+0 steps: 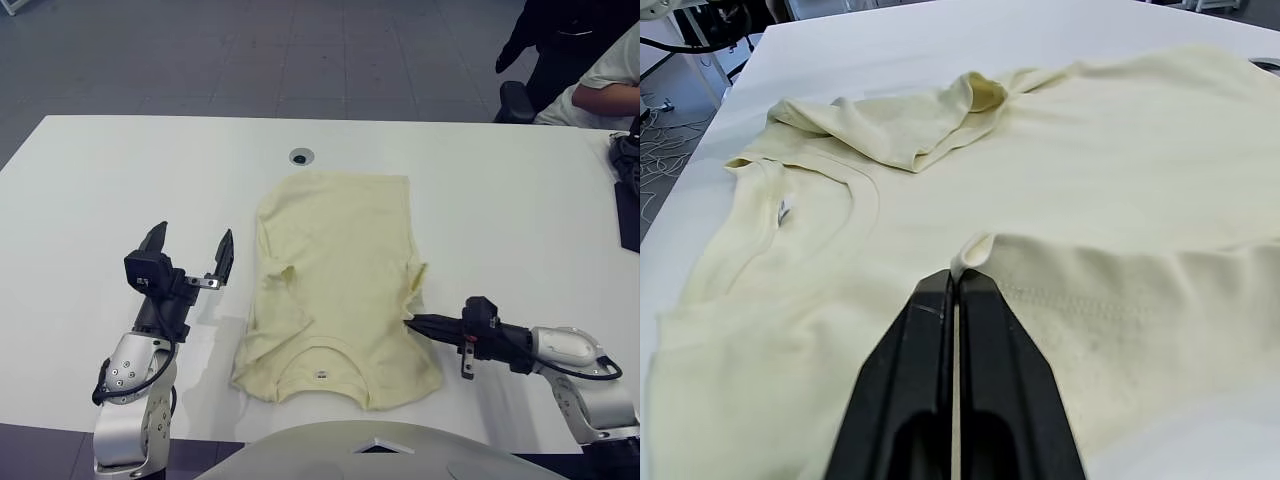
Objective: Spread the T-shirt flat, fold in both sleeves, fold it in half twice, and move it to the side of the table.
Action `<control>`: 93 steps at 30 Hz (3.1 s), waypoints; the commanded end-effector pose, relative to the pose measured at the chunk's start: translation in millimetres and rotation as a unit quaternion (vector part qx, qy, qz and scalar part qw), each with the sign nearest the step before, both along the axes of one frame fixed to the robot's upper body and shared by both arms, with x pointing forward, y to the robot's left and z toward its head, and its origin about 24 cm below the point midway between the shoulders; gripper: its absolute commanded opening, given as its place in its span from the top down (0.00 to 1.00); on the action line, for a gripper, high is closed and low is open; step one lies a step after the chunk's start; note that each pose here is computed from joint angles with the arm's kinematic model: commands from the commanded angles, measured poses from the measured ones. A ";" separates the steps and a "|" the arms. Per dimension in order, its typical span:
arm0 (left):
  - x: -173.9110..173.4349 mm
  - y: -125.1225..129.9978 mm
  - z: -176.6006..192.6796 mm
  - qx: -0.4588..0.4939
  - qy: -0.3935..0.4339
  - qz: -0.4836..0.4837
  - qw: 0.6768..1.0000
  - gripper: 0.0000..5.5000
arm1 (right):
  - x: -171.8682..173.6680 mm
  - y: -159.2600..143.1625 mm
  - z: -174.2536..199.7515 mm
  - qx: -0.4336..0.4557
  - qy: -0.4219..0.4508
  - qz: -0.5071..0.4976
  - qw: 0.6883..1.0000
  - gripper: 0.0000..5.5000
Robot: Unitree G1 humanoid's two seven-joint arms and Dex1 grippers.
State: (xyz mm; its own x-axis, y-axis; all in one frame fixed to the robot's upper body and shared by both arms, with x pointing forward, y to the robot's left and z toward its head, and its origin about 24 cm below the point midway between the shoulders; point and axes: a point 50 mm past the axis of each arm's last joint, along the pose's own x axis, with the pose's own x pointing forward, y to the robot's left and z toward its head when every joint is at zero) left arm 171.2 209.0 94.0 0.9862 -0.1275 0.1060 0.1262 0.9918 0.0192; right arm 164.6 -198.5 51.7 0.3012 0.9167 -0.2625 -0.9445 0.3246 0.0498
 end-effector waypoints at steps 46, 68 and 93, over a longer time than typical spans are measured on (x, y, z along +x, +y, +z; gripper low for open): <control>-75.4 21.9 -57.4 0.618 -0.010 -0.440 0.652 0.15 | -37.3 -40.7 -7.4 -0.290 -0.440 0.194 0.828 0.11; -79.3 10.3 -59.7 0.594 -0.009 -0.472 0.651 0.87 | -44.5 -28.1 -10.3 -0.252 -0.388 0.194 0.865 0.78; -85.8 0.2 44.2 0.308 0.068 -0.534 0.785 1.00 | -21.0 -28.0 102.5 0.034 -0.103 0.054 0.993 1.00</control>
